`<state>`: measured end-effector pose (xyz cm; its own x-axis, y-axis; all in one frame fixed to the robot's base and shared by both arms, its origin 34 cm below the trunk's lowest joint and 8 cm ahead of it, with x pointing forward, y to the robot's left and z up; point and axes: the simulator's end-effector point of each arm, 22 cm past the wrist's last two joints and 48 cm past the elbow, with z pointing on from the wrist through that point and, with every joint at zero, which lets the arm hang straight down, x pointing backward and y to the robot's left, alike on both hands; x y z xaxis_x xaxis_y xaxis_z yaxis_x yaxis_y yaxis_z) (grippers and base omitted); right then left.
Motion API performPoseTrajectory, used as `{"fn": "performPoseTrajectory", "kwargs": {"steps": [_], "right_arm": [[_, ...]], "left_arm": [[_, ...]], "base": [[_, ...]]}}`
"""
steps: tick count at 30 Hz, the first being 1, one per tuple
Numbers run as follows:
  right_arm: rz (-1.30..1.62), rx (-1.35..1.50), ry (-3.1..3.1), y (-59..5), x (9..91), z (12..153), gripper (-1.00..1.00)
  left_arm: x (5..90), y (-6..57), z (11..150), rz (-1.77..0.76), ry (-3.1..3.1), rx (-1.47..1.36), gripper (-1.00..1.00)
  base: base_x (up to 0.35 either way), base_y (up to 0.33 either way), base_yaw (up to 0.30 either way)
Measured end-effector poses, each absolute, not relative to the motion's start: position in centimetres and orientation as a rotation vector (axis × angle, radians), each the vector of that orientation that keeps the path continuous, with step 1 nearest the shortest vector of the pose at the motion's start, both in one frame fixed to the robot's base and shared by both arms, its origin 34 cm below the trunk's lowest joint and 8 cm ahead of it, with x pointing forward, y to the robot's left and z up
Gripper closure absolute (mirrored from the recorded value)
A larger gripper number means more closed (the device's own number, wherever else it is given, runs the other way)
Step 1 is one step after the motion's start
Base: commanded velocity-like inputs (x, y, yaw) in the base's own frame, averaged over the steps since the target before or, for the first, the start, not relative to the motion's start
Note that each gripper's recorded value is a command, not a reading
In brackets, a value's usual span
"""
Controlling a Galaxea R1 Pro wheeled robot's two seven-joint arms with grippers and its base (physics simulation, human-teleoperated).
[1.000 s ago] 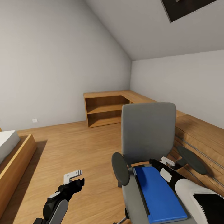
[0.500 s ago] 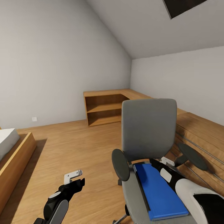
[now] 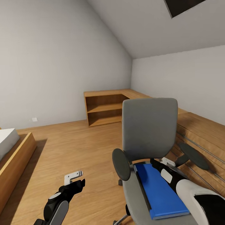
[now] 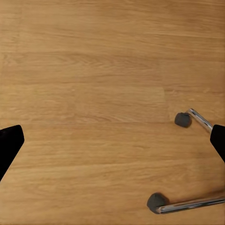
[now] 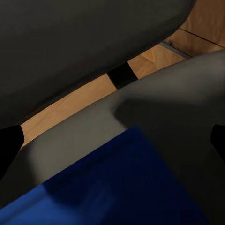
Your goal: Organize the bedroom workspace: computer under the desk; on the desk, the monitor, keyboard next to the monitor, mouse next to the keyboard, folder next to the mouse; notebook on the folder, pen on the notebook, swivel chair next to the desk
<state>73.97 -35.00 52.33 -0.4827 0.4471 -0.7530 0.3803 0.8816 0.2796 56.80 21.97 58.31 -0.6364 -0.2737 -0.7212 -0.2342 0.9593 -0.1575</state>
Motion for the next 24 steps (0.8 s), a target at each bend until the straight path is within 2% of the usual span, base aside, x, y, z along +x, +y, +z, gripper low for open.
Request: {"fn": "performPoseTrajectory", "kwargs": {"steps": [24], "right_arm": [[0.104,0.587,2.1,-34.9,74.7,52.4,-1.0]], "left_arm": [[56.6,22.0,57.2,-0.062,2.285,-0.358,-1.0]], "base": [[0.0,0.0,0.0]]}}
